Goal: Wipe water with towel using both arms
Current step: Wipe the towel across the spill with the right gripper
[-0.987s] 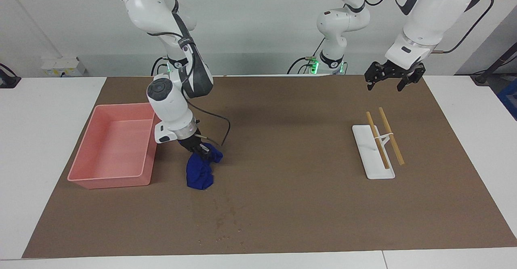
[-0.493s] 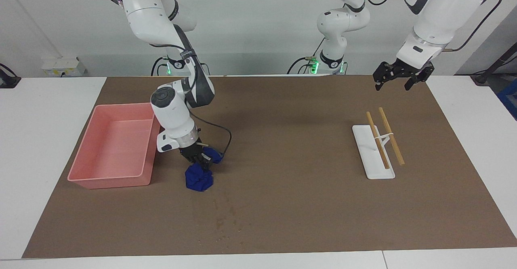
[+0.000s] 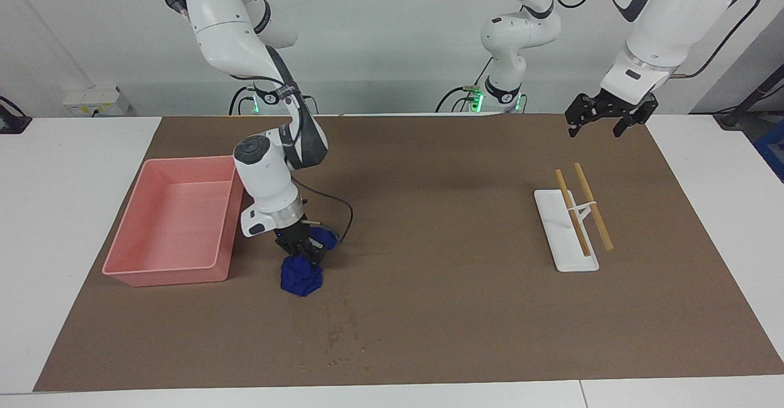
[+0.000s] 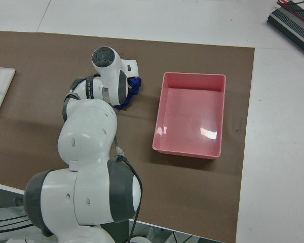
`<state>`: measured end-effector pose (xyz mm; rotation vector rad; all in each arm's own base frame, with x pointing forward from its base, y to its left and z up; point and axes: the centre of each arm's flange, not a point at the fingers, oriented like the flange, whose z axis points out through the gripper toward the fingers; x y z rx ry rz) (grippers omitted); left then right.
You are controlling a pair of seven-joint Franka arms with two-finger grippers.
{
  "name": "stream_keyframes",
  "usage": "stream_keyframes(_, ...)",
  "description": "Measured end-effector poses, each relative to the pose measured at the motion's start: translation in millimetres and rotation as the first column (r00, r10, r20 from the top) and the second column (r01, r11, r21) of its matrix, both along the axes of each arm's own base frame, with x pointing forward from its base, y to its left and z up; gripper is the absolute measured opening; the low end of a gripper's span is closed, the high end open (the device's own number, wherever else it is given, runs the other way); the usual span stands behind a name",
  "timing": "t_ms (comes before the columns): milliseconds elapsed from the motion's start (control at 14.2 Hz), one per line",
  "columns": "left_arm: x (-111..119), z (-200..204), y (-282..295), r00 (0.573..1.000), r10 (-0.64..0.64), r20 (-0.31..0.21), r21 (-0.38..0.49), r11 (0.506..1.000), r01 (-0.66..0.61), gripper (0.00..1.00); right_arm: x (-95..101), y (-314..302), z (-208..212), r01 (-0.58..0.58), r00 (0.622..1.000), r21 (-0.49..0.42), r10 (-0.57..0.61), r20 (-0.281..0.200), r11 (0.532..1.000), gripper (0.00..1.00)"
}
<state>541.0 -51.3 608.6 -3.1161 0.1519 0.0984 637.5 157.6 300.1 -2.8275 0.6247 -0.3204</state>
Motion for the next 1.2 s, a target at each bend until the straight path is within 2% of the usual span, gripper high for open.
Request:
stream_keyframes(141,0.0,0.0,0.0,1.0,0.0,0.0,0.0,1.0,0.0,1.0,-1.0,0.1,-1.5,-0.002,1.0,-0.003,0.002,-0.012,1.0,0.13)
stream_keyframes(282,0.0,0.0,0.0,1.0,0.0,0.0,0.0,1.0,0.0,1.0,-1.9,0.6,-1.6,0.003,0.999,-0.009,-0.004,-0.047,1.0,0.13)
stream_keyframes(423,-0.2,0.1,-2.2,1.0,-0.004,0.001,0.0,1.0,0.004,1.0,-4.2,1.3,-0.7,0.033,0.993,-0.018,-0.035,-0.109,0.999,0.13)
stream_keyframes(564,-0.9,0.4,-7.5,1.0,-0.014,0.001,0.0,1.0,0.014,1.0,-12.5,2.5,-0.2,0.05,0.979,-0.044,-0.058,-0.196,0.998,0.13)
stream_keyframes(775,-1.3,1.1,-8.1,1.0,-0.016,0.002,-0.002,1.0,0.016,1.0,-27.9,4.4,-0.5,0.036,0.956,-0.081,-0.058,-0.288,0.996,0.13)
stream_keyframes(987,-0.8,0.9,-1.2,1.0,-0.004,0.002,-0.003,1.0,0.004,1.0,-56.1,7.2,-1.9,0.004,0.934,-0.116,-0.046,-0.355,0.993,0.13)
stream_keyframes(1198,-0.8,0.2,-0.2,1.0,-0.003,0.0,-0.003,1.0,0.003,1.0,-101.6,10.1,-3.0,-0.044,0.901,-0.164,-0.032,-0.433,0.985,0.13)
